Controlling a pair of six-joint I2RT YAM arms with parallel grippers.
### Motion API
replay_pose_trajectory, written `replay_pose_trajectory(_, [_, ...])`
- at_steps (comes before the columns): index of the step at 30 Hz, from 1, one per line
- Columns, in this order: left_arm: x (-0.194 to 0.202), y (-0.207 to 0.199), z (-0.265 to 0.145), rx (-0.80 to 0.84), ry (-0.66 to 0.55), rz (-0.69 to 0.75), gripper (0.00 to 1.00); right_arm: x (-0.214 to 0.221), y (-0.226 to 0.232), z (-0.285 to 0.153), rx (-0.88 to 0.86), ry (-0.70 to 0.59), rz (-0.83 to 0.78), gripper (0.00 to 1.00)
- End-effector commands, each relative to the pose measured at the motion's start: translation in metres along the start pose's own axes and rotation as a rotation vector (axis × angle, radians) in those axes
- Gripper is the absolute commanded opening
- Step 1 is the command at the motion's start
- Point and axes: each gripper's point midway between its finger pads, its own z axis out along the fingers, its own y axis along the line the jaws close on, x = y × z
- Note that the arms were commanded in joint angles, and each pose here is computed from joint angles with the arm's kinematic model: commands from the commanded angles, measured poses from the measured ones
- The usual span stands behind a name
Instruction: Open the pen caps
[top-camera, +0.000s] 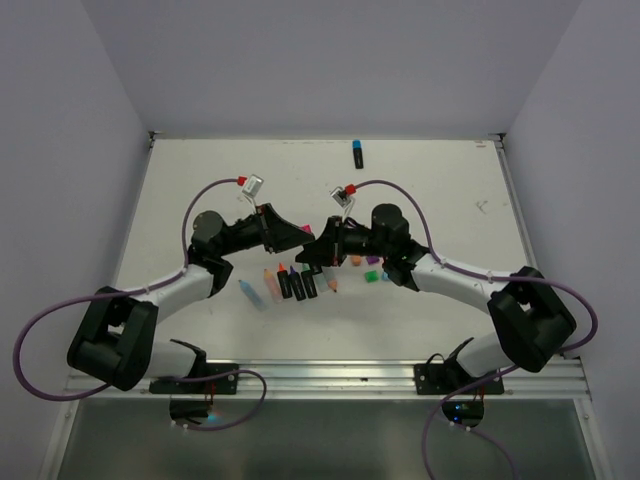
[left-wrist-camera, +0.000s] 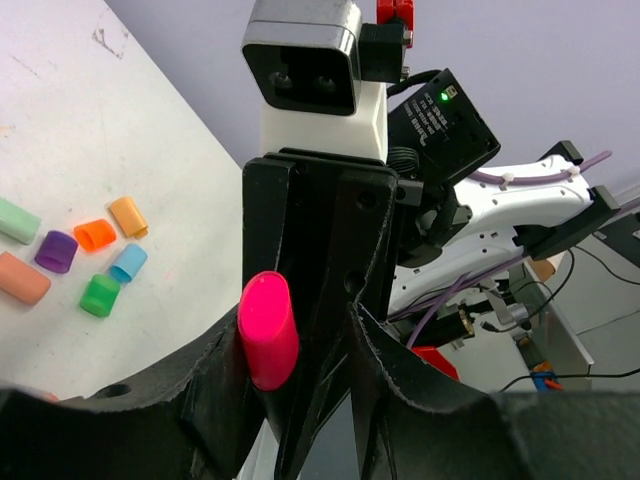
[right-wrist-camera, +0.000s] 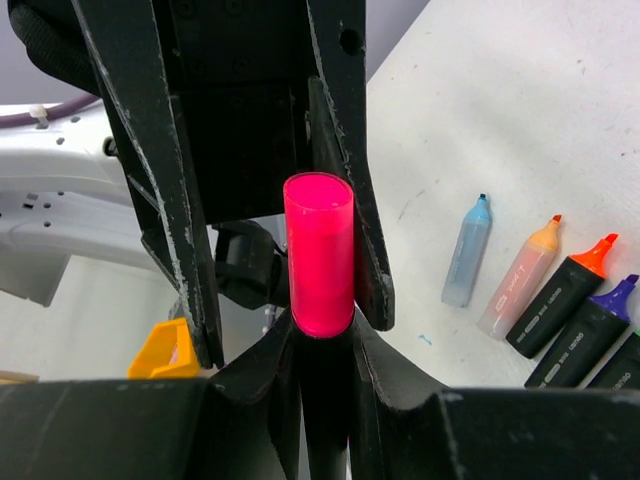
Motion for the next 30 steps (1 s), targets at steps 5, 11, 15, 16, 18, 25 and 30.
replay_pose_trajectory(5, [-0.008,-0.014,0.004,0.026,-0.008,0.067,0.26,-0.019,0.009,0.003,-0.026,-0.074,-0.010,0.00])
replay_pose_trajectory(11, [-0.014,-0.009,0.006,-0.003,-0.043,0.050,0.00,-0.013,0.006,0.003,-0.028,-0.062,-0.002,0.00])
replay_pose_trajectory(15, [-0.022,-0.007,0.005,-0.033,-0.095,0.043,0.00,-0.002,0.000,0.001,-0.012,-0.043,0.006,0.00])
replay_pose_trajectory(16, [-0.023,-0.006,0.006,-0.034,-0.098,0.041,0.02,0.002,-0.004,0.000,-0.005,-0.039,0.012,0.00])
replay_pose_trajectory(18, [-0.025,-0.006,0.007,-0.032,-0.101,0.039,0.21,0.003,-0.004,-0.001,-0.009,-0.040,0.015,0.00])
replay_pose_trajectory(25, [-0.023,-0.006,0.008,-0.023,-0.091,0.030,0.29,0.002,0.001,-0.001,-0.024,-0.047,0.014,0.00])
replay_pose_trajectory(30, [-0.022,-0.010,0.006,-0.017,-0.091,0.039,0.38,0.003,0.002,-0.001,-0.027,-0.050,0.016,0.00])
